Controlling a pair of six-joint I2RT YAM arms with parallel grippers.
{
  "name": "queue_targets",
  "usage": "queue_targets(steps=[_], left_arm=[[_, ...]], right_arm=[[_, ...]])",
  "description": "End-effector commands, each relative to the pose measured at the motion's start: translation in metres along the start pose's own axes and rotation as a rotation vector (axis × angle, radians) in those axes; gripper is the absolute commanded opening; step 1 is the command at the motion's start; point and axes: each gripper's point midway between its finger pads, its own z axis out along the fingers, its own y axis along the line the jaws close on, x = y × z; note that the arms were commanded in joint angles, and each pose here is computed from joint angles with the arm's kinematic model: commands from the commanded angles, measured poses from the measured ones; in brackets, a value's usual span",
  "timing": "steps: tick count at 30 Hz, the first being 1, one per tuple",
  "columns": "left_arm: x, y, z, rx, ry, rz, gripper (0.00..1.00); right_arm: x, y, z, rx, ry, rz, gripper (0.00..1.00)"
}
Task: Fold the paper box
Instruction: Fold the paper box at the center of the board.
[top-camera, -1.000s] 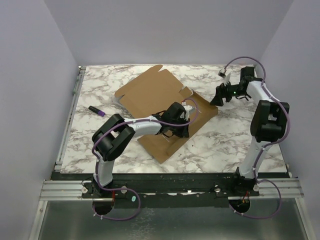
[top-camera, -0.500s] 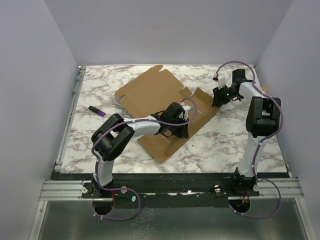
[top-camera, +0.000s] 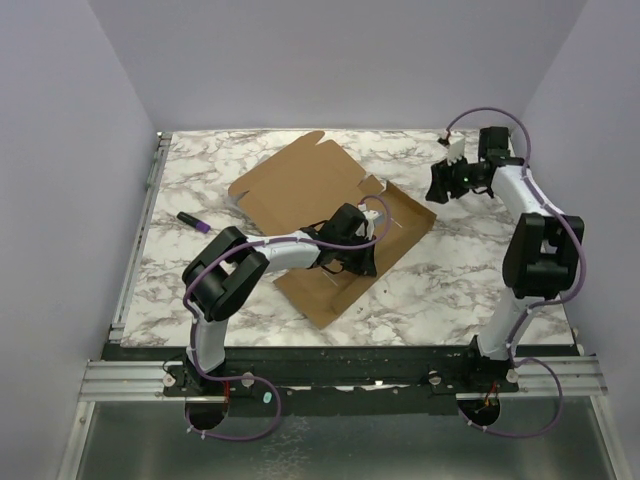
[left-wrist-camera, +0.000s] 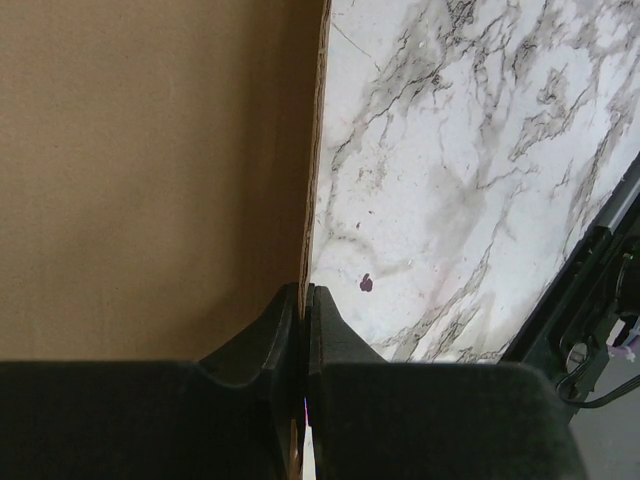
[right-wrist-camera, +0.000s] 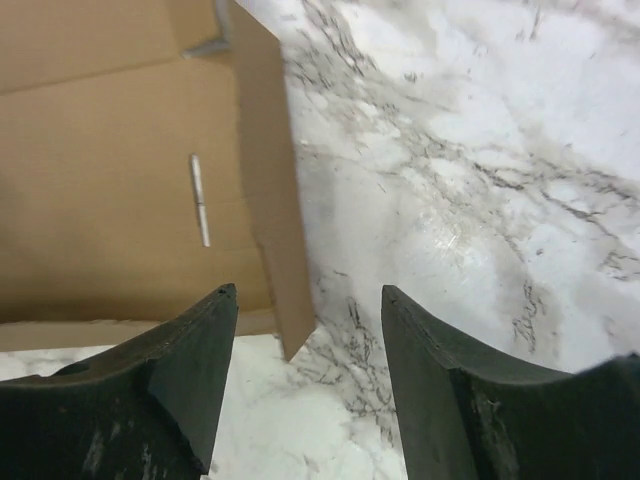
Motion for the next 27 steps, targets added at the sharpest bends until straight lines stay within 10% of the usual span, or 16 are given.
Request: queue_targets(steps=[1, 18, 27], left_arm=[[0.012, -0.001, -0.007, 0.013, 0.038, -0.034, 0.00], [0.007, -0.007, -0.009, 0.036, 0.028, -0.019, 0.00], [-0.001, -0.019, -0.011, 0.079, 0.019, 0.029, 0.00]], right_arm=[[-0.028, 0.028, -0.035, -0.042, -0.119, -0.050, 0.63], [0.047, 0.033, 0.011, -0.056, 0.054, 0.033, 0.15], [0.051, 0.033, 0.036, -0.106, 0.071, -0.001, 0.15]])
